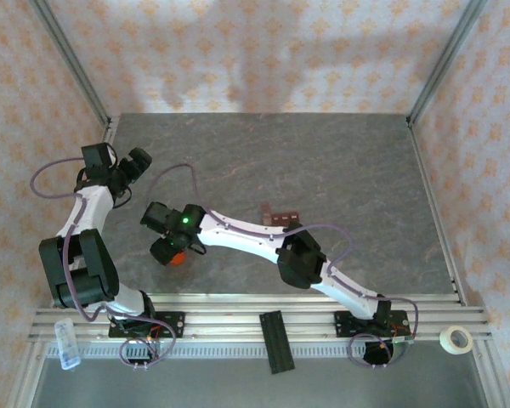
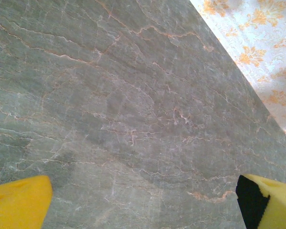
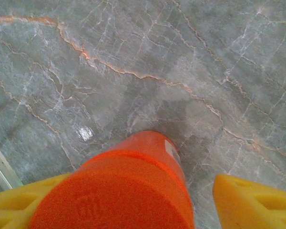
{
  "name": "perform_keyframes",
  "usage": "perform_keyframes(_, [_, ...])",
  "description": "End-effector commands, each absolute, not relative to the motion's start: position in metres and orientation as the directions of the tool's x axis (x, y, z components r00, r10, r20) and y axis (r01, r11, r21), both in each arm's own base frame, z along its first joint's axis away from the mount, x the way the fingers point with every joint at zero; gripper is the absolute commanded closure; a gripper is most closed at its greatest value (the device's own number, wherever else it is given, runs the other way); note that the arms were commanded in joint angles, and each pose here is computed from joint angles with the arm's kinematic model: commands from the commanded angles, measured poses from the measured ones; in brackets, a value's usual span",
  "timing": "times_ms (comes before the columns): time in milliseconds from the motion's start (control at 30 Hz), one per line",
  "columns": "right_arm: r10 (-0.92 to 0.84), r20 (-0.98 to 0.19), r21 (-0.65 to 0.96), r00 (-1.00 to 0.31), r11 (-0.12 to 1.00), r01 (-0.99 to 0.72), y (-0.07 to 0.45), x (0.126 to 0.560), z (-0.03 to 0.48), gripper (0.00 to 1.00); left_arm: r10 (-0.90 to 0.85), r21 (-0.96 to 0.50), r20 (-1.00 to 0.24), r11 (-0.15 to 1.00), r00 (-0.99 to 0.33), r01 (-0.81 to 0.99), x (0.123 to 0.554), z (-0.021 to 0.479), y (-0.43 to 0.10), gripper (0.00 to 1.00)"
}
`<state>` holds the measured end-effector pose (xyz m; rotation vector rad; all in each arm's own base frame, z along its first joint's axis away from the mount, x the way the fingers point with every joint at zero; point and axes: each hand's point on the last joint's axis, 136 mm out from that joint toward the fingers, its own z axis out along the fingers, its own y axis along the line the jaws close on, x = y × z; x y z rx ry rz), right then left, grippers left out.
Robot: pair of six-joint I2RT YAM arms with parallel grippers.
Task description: Sort the pills into containers
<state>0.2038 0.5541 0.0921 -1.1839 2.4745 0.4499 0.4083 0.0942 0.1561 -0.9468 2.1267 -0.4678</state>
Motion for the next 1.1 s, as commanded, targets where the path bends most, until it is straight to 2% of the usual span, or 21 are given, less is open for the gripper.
perform_keyframes(0, [-0.665, -0.467, 0.119, -0.583, 0.606, -0.786, 0.555, 0.208, 0.104, 0.36, -0.750, -0.594, -0.493, 0.660, -0.440, -0.460, 0.412, 0.158, 0.096, 0.00])
perform_keyframes(133, [-0.654, -0.488, 0.111, -0.578, 0.610, -0.784, 0.553, 0.211, 0.117, 0.49, -0.750, -0.597, -0.489, 0.660, -0.446, -0.456, 0.412, 0.157, 0.094, 0.00])
perform_keyframes(300, [-0.624, -0.501, 0.118, -0.600, 0.638, -0.761, 0.540, 0.220, 0.132, 0.72, -0.755, -0.613, -0.472, 0.653, -0.456, -0.445, 0.413, 0.154, 0.090, 0.00])
perform_keyframes(467, [-0.567, -0.515, 0.134, -0.643, 0.688, -0.714, 0.509, 0.242, 0.149, 0.73, -0.767, -0.606, -0.473, 0.640, -0.432, -0.472, 0.411, 0.150, 0.092, 0.00])
perform_keyframes(700, [-0.460, -0.538, 0.184, -0.706, 0.753, -0.631, 0.448, 0.276, 0.183, 0.72, -0.680, -0.537, -0.508, 0.730, -0.529, -0.423, 0.408, 0.142, 0.064, 0.00])
perform_keyframes(867, [-0.350, -0.544, 0.231, -0.763, 0.811, -0.537, 0.393, 0.311, 0.211, 0.71, -0.565, -0.510, -0.566, 0.812, -0.600, -0.284, 0.408, 0.152, 0.024, 0.00])
perform_keyframes(1067, [-0.199, -0.543, 0.296, -0.816, 0.864, -0.407, 0.321, 0.346, 0.233, 0.71, -0.459, -0.522, -0.614, 0.846, -0.642, -0.106, 0.419, 0.161, -0.026, 0.00])
